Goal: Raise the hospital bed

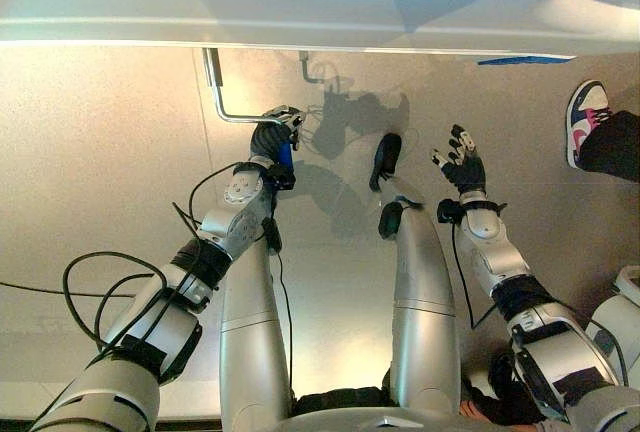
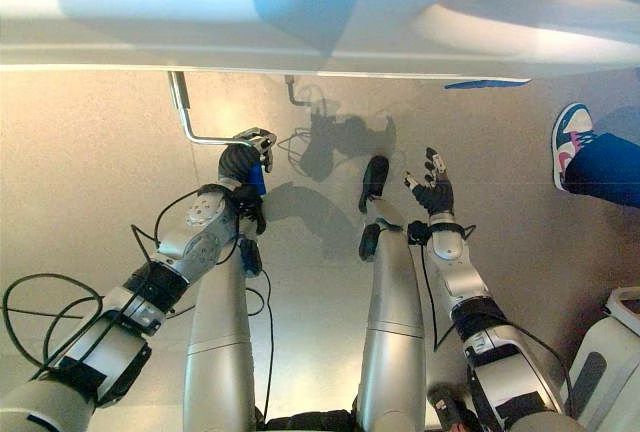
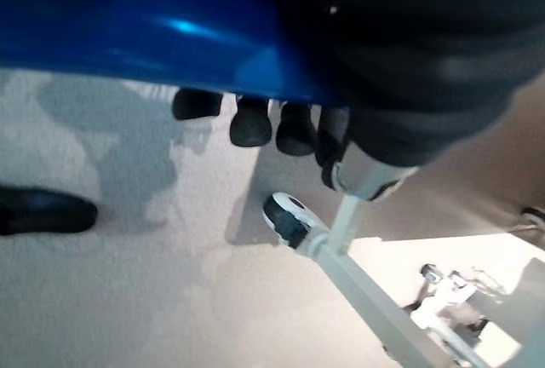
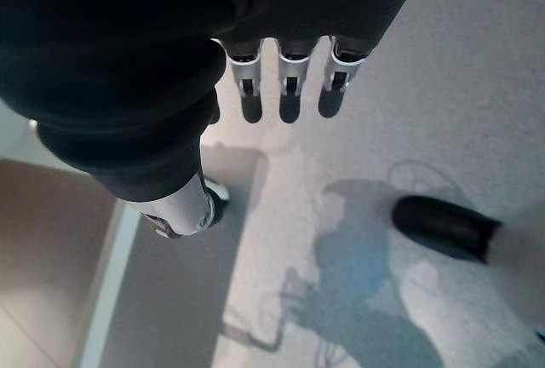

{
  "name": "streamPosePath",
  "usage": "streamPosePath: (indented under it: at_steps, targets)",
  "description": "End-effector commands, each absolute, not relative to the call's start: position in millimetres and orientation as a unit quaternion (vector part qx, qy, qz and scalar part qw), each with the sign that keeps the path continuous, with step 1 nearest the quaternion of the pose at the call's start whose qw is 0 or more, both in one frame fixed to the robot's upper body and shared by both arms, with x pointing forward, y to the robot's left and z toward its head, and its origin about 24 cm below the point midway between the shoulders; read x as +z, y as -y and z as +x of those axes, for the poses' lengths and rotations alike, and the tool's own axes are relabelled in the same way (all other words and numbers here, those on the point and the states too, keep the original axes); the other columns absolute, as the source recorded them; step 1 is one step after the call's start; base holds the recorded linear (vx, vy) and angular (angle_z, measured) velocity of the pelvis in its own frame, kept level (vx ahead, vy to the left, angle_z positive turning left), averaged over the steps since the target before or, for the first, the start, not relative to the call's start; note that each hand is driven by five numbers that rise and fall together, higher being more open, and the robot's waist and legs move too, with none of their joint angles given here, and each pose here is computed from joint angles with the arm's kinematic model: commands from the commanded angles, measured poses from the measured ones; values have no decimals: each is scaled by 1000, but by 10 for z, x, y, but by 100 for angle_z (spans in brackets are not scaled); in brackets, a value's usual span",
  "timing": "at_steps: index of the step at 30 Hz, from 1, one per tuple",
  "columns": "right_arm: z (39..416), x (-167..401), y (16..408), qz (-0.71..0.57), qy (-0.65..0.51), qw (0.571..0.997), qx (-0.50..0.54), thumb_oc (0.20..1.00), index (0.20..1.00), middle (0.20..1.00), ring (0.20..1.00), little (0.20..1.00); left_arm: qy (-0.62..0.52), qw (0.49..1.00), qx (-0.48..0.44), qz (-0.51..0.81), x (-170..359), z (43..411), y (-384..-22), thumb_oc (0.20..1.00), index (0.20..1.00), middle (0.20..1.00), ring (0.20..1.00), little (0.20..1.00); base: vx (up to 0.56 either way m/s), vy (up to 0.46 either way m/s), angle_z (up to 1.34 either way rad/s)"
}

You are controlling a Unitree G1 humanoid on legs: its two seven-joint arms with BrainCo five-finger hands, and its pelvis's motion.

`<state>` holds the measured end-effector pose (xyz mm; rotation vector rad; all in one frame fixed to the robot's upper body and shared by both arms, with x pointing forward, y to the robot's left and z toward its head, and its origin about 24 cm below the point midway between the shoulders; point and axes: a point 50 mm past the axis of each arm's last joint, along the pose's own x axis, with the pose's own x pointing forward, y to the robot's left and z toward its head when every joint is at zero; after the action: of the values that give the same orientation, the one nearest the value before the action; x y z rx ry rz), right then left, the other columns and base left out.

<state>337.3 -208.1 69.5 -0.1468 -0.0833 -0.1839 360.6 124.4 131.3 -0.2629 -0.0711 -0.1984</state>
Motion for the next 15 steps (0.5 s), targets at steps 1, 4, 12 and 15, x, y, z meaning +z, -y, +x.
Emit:
streamPosePath:
  at_steps: [1,4,12,15]
  targets:
    - [3239,756,2321,-96,66,987,-109,1000,1000,1000,1000,1000,188,898,-329,-224,2146,3176,-416,200,200,200,200,200,0,0,0]
    - [3222,753,2374,-98,65,986,-116,1000,1000,1000,1000,1000,198,877,-359,-250,2224,3054,-423,200,200,200,200,200,9,5,2]
    - [3171,653,2424,-108,48,985,-122,1000,1000,1000,1000,1000,203,835,-416,-296,2290,2783,-518,200,200,200,200,200,3,1,-1]
    - [3149,572,2414,-111,32,986,-116,1000,1000,1000,1000,1000,199,824,-428,-314,2280,2703,-570,200,200,200,200,200,-1,10,2]
